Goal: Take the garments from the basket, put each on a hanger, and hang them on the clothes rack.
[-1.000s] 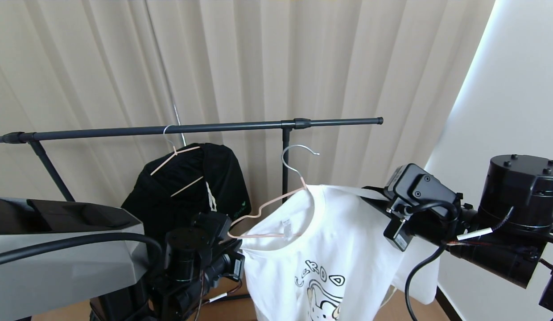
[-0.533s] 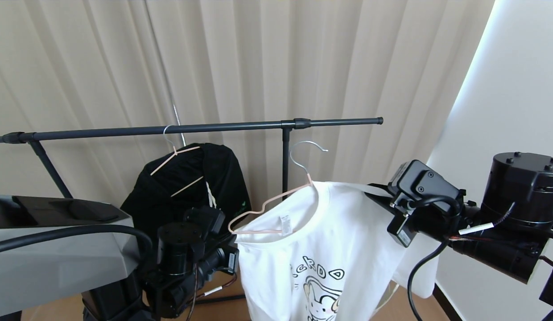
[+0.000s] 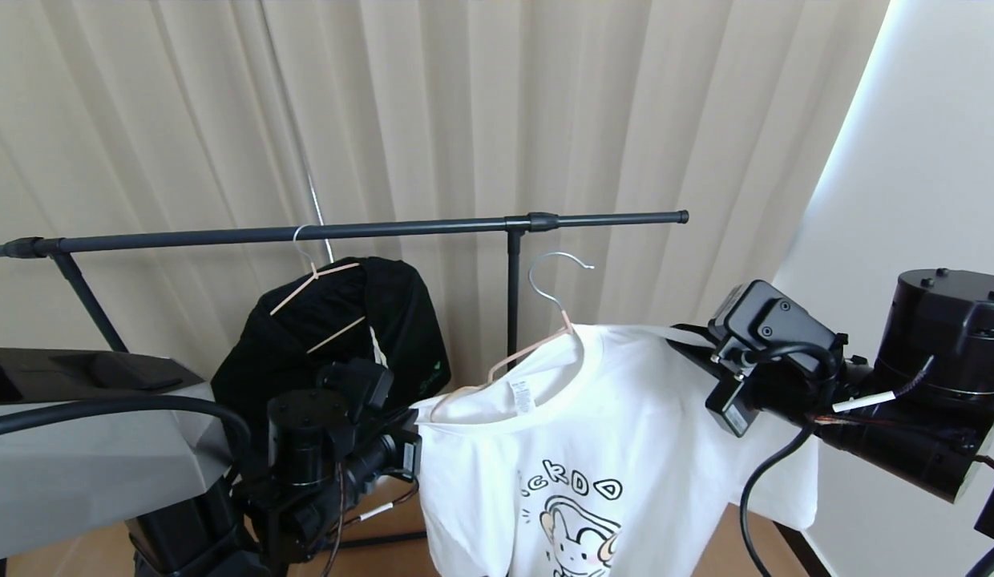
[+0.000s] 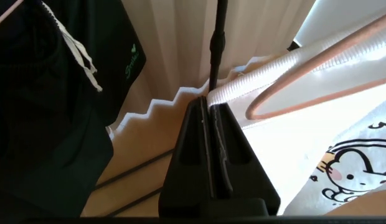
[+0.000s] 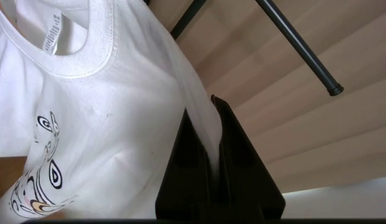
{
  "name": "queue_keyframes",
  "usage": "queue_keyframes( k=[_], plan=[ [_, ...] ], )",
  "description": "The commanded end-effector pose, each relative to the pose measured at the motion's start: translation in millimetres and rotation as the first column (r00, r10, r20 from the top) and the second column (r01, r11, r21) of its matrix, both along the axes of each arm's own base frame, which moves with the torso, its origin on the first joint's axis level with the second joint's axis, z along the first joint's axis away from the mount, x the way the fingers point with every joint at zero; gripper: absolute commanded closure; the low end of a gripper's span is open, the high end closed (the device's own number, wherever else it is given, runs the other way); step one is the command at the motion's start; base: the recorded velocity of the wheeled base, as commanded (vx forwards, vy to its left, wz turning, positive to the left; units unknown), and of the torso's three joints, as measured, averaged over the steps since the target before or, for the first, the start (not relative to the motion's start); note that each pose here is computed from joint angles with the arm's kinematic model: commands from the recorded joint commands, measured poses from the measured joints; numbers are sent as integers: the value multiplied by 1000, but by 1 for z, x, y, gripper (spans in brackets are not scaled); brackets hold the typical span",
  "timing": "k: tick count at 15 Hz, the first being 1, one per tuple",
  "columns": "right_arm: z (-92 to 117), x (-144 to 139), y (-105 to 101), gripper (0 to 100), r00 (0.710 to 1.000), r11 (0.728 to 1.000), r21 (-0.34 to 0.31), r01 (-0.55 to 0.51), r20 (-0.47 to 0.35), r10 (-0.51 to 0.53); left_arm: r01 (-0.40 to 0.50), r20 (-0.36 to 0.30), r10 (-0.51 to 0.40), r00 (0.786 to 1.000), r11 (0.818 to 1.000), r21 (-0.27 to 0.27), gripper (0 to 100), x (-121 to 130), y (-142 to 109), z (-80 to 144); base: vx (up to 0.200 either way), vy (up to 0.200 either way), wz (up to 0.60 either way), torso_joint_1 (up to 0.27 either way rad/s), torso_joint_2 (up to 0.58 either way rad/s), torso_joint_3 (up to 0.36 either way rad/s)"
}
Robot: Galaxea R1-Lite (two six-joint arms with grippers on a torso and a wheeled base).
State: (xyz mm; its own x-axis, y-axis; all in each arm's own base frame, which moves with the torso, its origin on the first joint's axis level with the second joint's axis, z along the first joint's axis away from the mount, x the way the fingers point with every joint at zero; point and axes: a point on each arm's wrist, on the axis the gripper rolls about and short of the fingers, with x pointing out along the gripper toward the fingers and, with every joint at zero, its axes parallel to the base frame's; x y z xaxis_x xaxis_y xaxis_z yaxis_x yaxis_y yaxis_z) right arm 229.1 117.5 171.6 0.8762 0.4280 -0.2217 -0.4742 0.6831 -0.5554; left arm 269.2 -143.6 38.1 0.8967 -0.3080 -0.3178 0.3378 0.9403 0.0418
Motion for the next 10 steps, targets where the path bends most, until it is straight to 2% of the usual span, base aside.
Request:
queue_keyframes(
  k=[1, 5, 10],
  plan=[
    [3, 1, -3, 100, 1000, 1000, 5, 13, 11, -13, 2, 15, -2, 1000, 1000, -11, 100, -1, 2, 6, 0, 0, 0, 0, 0, 0],
    [3, 1, -5, 100, 1000, 1000, 5, 22, 11, -22, -18, 39, 19, 999, 999, -26, 100, 2, 10, 15, 0, 0, 0, 0, 0, 0],
    [3, -1, -7, 100, 1000, 1000, 2, 23, 14, -23, 7, 82, -3, 997, 998, -58, 100, -2, 15, 33, 0, 0, 0, 0, 0, 0]
  ],
)
